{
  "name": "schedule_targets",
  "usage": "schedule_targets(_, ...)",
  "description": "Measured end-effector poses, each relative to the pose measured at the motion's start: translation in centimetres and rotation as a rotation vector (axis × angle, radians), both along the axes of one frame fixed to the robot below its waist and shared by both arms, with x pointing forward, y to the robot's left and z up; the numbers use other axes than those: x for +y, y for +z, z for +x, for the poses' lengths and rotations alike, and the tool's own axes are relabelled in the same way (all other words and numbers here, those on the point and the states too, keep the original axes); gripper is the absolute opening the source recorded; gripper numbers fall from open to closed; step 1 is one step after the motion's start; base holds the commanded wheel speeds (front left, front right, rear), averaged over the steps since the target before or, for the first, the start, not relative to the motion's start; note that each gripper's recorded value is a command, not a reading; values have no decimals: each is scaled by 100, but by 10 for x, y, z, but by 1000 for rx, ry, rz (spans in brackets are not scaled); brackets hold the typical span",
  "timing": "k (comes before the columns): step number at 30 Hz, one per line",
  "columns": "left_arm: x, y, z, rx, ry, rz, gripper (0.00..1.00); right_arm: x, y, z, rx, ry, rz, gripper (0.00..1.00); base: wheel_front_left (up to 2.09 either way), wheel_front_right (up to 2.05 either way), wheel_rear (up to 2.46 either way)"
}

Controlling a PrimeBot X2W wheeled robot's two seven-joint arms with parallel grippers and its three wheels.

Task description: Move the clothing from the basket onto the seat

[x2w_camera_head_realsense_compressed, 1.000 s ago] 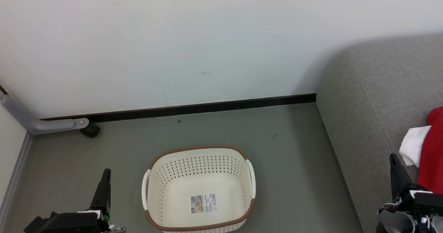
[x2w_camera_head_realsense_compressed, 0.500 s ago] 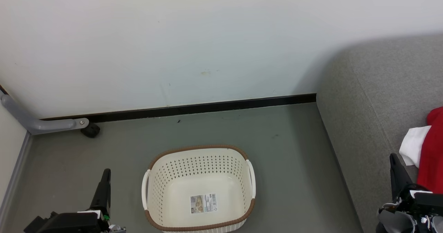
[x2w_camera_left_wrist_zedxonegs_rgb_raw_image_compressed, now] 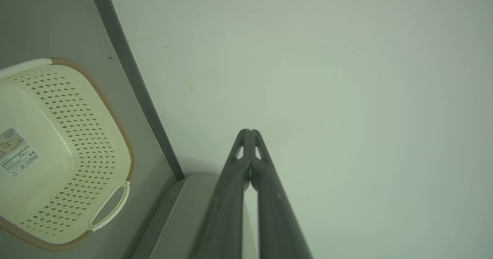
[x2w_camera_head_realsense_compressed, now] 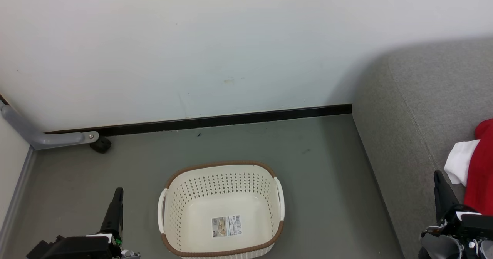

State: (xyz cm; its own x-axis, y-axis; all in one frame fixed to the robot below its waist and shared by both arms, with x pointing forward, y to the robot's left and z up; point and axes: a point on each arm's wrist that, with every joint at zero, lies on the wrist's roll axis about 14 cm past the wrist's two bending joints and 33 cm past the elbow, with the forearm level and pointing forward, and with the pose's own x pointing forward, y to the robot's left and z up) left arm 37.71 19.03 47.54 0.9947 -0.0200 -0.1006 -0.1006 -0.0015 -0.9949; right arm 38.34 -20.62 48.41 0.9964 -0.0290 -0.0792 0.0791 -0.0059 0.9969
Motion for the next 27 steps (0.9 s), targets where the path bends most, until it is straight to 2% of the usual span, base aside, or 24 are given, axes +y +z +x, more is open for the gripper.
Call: schedule_targets(27, 0, 0, 0, 0, 0, 0, 0, 0, 0, 0, 0, 0, 0, 0, 0, 0, 0)
